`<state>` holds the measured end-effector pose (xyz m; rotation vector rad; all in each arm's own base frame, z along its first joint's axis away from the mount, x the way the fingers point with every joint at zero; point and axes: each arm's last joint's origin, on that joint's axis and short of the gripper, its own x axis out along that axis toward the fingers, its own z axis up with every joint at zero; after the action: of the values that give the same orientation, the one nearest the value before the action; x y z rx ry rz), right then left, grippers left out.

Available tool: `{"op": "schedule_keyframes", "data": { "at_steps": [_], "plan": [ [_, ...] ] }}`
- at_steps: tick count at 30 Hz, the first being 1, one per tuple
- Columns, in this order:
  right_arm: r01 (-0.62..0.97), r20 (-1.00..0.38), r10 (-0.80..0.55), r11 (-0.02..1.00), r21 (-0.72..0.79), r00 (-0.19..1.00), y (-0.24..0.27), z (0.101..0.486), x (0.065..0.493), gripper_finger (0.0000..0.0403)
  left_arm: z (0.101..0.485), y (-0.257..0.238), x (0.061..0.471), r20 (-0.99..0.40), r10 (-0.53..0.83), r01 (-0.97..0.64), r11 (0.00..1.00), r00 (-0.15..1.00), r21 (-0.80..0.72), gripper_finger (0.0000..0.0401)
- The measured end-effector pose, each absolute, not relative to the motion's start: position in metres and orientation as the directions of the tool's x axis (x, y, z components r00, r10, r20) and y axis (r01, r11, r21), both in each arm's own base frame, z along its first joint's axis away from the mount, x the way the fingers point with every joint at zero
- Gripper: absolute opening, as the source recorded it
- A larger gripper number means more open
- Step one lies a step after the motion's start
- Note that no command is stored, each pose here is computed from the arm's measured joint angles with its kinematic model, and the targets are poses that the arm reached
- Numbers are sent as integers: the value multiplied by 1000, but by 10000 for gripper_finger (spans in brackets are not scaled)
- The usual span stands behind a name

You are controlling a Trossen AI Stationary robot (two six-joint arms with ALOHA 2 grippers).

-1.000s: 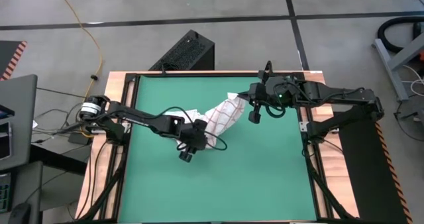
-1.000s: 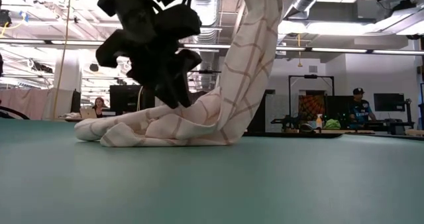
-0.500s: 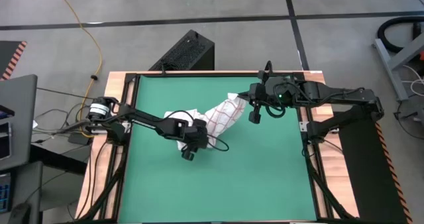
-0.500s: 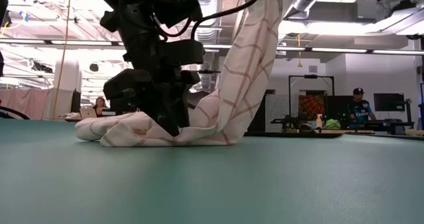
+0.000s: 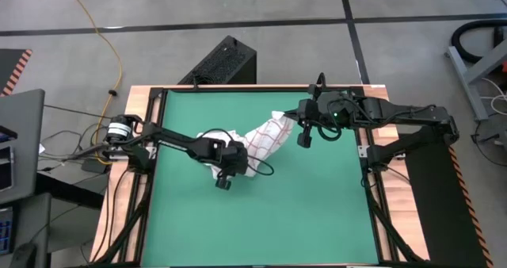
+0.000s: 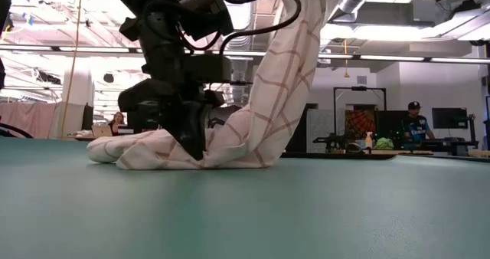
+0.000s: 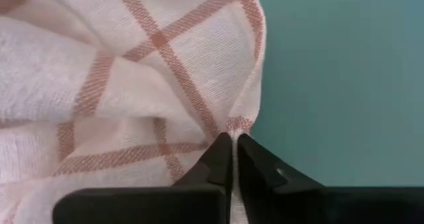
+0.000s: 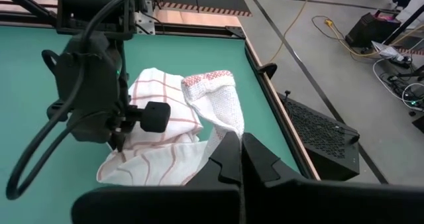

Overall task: Roll towel into tight, uniform cylinder
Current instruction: Roll the white patterned towel

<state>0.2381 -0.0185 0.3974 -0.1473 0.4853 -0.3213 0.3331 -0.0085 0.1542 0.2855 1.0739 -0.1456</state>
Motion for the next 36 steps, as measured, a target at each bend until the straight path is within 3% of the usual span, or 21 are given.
{"op": "schedule_keyframes", "data": {
  "at_steps": [7, 13, 19, 25, 31, 36],
  "plan": [
    [272, -422, -340, 938, -212, 840, -19, 399, 239, 10, 171, -9, 332, -887, 14, 208, 970, 461, 123, 1],
    [296, -418, -362, 930, -216, 833, -22, 399, 238, 10, 243, -7, 325, -874, 51, 145, 980, 484, 138, 0],
    [432, -359, -529, 844, -318, 769, -27, 403, 237, 10, 342, 0, 289, -810, 252, 5, 954, 530, 301, 0],
    [582, -95, -664, 708, -401, 742, -31, 433, 234, 10, 432, 13, 245, -560, 564, -204, 791, 607, 576, 0],
    [744, 157, -773, 502, -442, 615, -34, 467, 223, 10, 490, 36, 219, -386, 701, -331, 656, 599, 678, 0],
    [796, 263, -822, 328, -508, 506, -38, 484, 212, 10, 527, 59, 201, -216, 818, -412, 474, 533, 778, 0]
  ]
}}
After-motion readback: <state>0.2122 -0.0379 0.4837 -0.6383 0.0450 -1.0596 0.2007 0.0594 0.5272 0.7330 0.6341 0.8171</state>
